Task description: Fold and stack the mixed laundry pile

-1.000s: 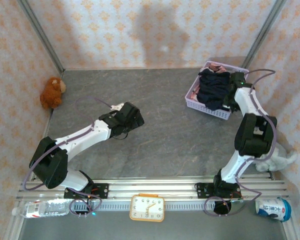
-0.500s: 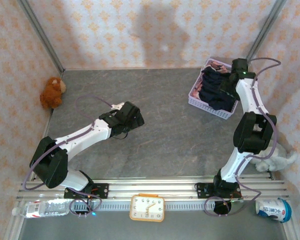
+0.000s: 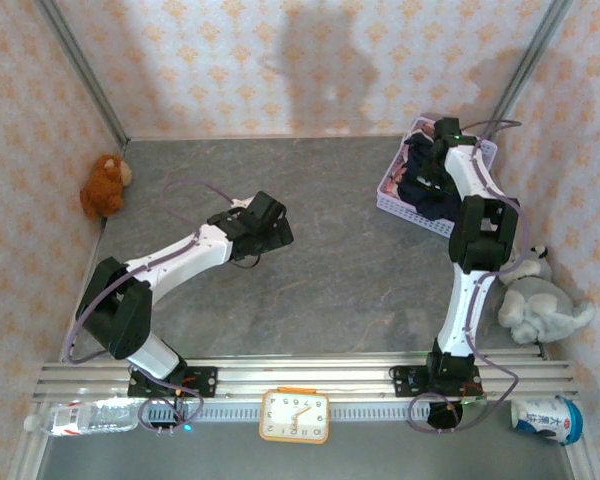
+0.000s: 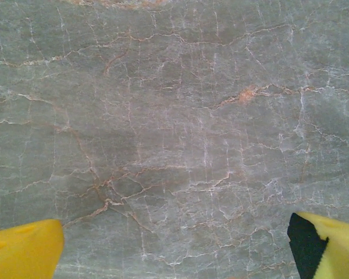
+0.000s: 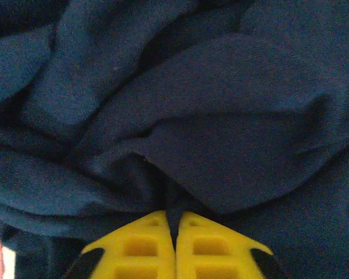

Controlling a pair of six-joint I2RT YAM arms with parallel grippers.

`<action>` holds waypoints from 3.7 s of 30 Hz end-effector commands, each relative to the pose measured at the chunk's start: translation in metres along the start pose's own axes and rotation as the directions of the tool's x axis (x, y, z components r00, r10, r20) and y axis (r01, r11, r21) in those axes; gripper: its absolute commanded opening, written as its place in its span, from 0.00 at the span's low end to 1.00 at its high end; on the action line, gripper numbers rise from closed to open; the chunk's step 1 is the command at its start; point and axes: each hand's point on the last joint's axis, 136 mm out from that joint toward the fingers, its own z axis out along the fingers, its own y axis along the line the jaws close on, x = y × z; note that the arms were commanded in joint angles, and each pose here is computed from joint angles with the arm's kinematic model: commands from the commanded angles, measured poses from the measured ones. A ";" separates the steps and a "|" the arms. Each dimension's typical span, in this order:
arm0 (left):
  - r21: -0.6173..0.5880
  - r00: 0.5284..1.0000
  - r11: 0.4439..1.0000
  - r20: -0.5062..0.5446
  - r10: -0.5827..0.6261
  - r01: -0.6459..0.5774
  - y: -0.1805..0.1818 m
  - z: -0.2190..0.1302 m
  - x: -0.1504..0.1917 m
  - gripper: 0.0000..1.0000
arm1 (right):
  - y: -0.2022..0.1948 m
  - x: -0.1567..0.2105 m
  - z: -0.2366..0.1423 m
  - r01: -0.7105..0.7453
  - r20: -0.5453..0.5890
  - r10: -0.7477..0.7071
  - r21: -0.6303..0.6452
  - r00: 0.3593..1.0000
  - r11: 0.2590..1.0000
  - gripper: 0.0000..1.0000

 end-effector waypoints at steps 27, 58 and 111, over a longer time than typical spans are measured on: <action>-0.009 0.970 0.973 0.085 -0.228 0.229 0.047 -0.034 -0.042 1.00 | 0.186 0.099 -0.481 0.425 0.416 -0.090 -0.873 0.905 0.238 0.00; -0.213 0.954 0.931 0.108 -0.280 0.298 0.138 -0.009 0.011 0.99 | 0.127 0.354 -0.116 0.480 -0.101 -0.649 -0.591 0.754 0.649 0.54; -0.137 0.974 0.977 -0.180 0.140 -0.166 0.046 0.047 0.046 0.32 | 0.135 0.322 -0.078 0.268 -0.177 -0.454 -0.603 0.873 0.751 0.58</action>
